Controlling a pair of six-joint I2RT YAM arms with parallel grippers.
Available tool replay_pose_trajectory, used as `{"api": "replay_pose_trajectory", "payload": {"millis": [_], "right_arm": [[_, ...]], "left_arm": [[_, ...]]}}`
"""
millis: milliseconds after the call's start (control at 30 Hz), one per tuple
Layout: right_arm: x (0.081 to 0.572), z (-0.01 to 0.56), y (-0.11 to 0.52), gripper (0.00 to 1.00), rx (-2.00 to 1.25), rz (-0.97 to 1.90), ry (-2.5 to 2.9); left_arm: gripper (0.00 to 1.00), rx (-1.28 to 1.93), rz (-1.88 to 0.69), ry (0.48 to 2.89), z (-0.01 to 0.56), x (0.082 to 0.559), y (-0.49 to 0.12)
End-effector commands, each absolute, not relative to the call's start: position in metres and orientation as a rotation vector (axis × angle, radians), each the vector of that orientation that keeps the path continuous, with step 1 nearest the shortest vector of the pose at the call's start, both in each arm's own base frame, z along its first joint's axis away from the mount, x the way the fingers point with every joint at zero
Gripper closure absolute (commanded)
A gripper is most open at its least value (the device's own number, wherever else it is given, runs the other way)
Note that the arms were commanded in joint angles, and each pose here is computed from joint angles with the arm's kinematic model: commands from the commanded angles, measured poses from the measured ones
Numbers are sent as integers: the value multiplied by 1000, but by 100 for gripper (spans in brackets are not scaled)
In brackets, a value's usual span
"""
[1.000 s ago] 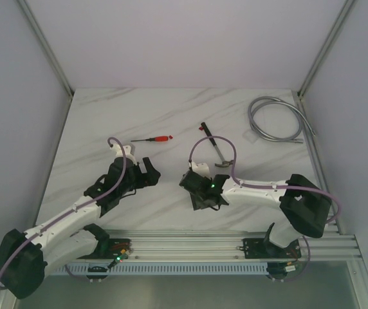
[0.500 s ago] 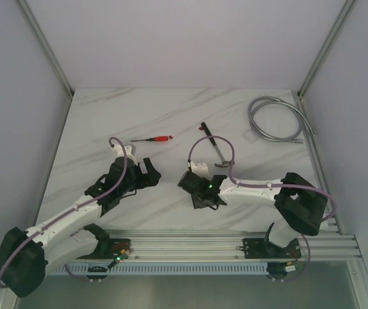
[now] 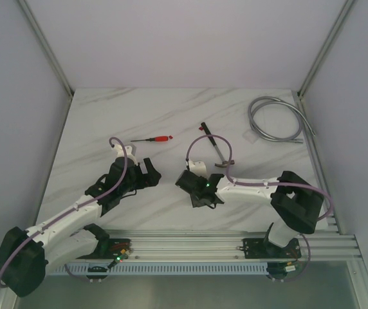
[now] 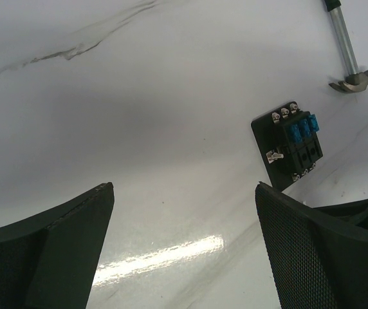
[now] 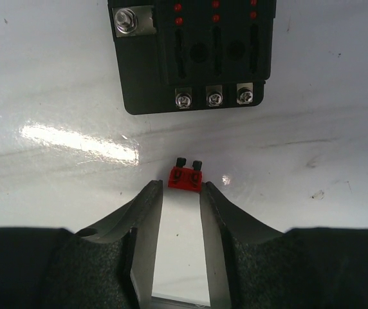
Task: Snap on the fuse box
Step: Pick up the fuse from the center of the board.
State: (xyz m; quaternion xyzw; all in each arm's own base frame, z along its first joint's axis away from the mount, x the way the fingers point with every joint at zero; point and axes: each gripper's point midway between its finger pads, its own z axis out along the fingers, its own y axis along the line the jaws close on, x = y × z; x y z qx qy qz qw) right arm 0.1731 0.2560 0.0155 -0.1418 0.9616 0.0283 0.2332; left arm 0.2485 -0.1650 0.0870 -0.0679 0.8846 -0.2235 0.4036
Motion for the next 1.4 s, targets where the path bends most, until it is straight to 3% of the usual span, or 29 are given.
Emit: {"api": "replay_pose_trajectory", "payload": {"millis": [0, 167, 367, 867, 1100, 1367], "right_arm": [[176, 13, 251, 65, -394, 4, 2640], [175, 12, 248, 67, -383, -10, 2642], [176, 11, 249, 59, -352, -24, 2650], [180, 11, 255, 58, -221, 9, 2644], [177, 8, 251, 62, -205, -12, 2658], [176, 10, 248, 72, -209, -17, 2655]], "left_arm": [[0, -175, -575, 2240, 87, 248, -166], [0, -173, -577, 2244, 86, 247, -166], [0, -174, -582, 2248, 85, 247, -167], [0, -173, -592, 2244, 86, 246, -167], [0, -173, -594, 2241, 87, 245, -167], [0, -173, -613, 2248, 87, 244, -170]]}}
